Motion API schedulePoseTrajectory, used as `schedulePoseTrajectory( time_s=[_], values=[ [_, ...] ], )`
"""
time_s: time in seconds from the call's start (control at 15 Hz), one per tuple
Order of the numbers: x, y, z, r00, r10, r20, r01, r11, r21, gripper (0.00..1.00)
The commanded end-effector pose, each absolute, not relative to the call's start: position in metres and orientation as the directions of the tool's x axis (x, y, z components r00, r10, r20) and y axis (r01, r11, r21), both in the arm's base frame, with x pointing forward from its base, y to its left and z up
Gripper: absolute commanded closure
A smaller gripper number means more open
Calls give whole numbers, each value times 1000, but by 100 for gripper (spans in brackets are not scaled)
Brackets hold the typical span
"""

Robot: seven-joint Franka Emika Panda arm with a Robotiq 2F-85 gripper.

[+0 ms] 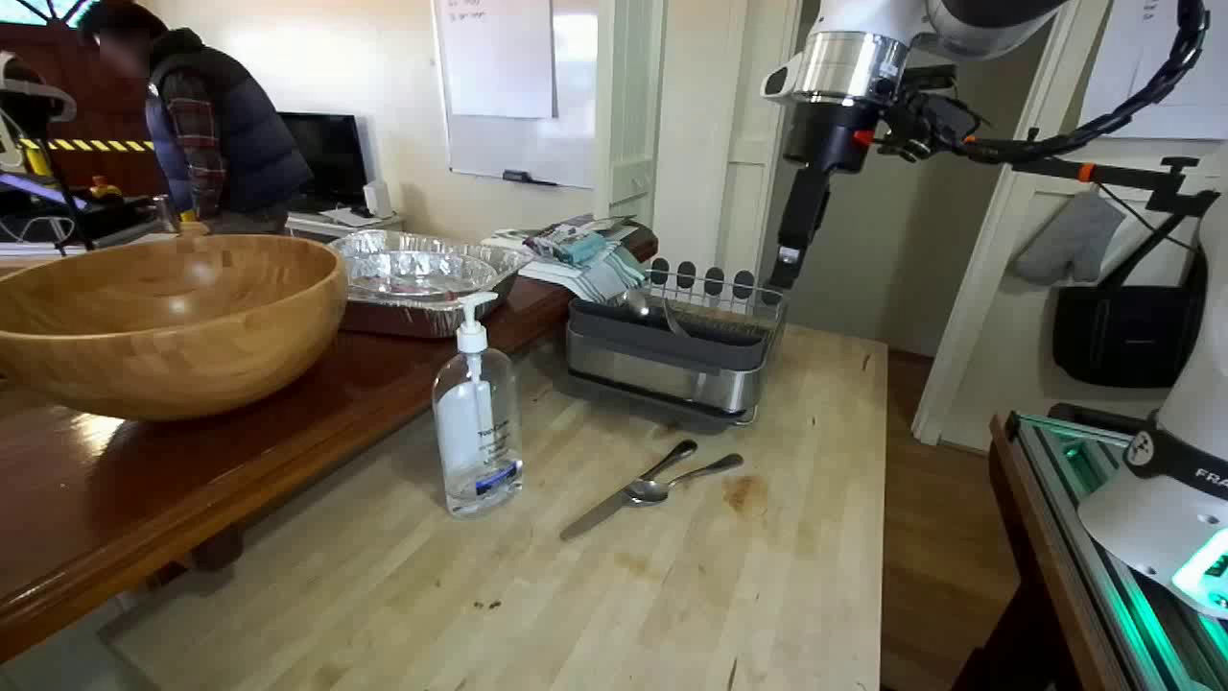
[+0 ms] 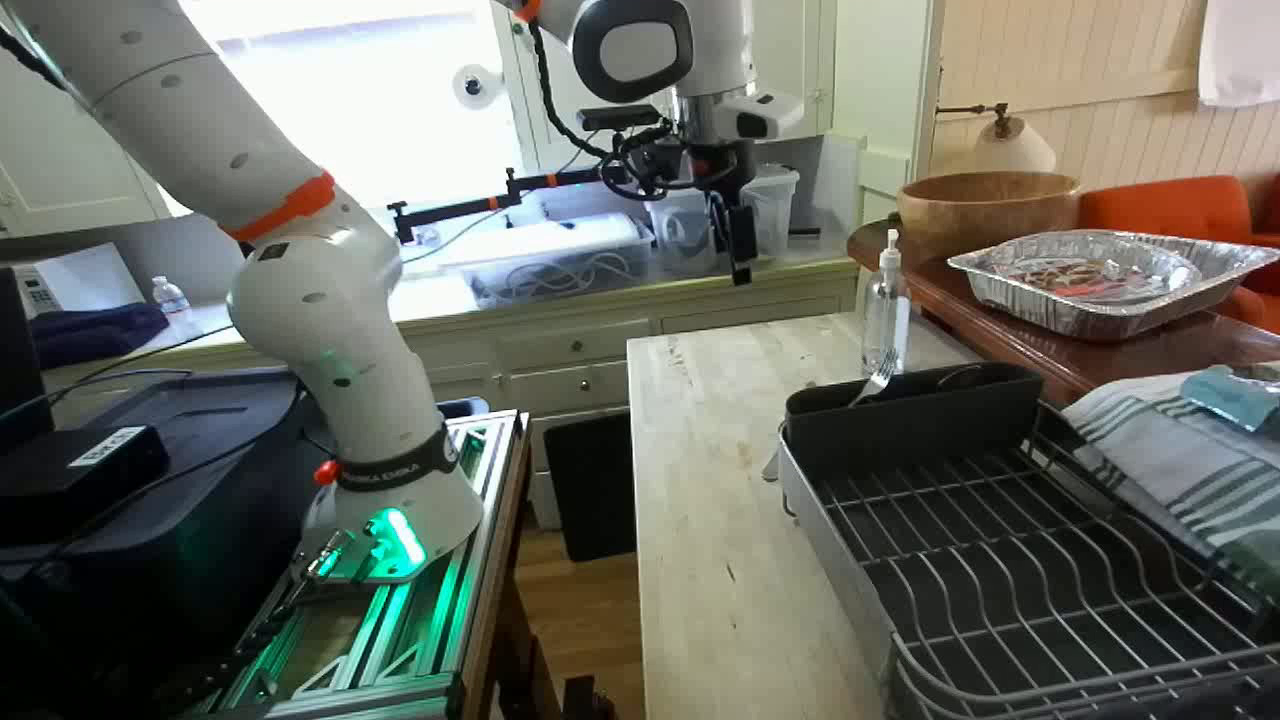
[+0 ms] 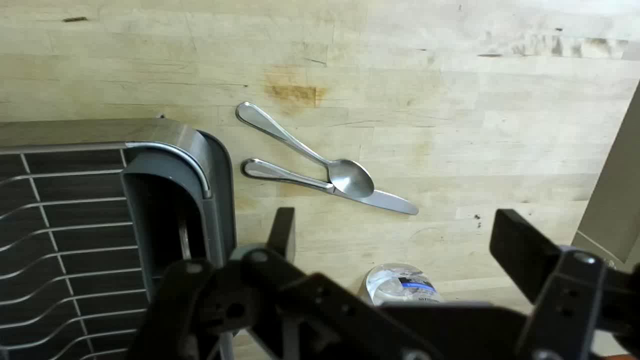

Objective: Remove the silver spoon from the drying rack and put it on the table

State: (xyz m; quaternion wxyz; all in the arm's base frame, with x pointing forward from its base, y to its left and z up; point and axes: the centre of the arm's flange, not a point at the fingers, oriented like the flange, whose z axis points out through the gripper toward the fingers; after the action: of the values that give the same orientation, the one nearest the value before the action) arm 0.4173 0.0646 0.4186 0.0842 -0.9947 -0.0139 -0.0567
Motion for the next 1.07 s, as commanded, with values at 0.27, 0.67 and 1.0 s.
schedulePoseTrajectory(
  time_s=[0.27,0.67,1.0],
  values=[
    [417,65,419,993,18,115,37,-985,-166,0],
    [417,65,419,993,18,115,37,-985,-166,0],
    [432,45,423,972,-65,226,-37,-992,-123,0]
  ],
)
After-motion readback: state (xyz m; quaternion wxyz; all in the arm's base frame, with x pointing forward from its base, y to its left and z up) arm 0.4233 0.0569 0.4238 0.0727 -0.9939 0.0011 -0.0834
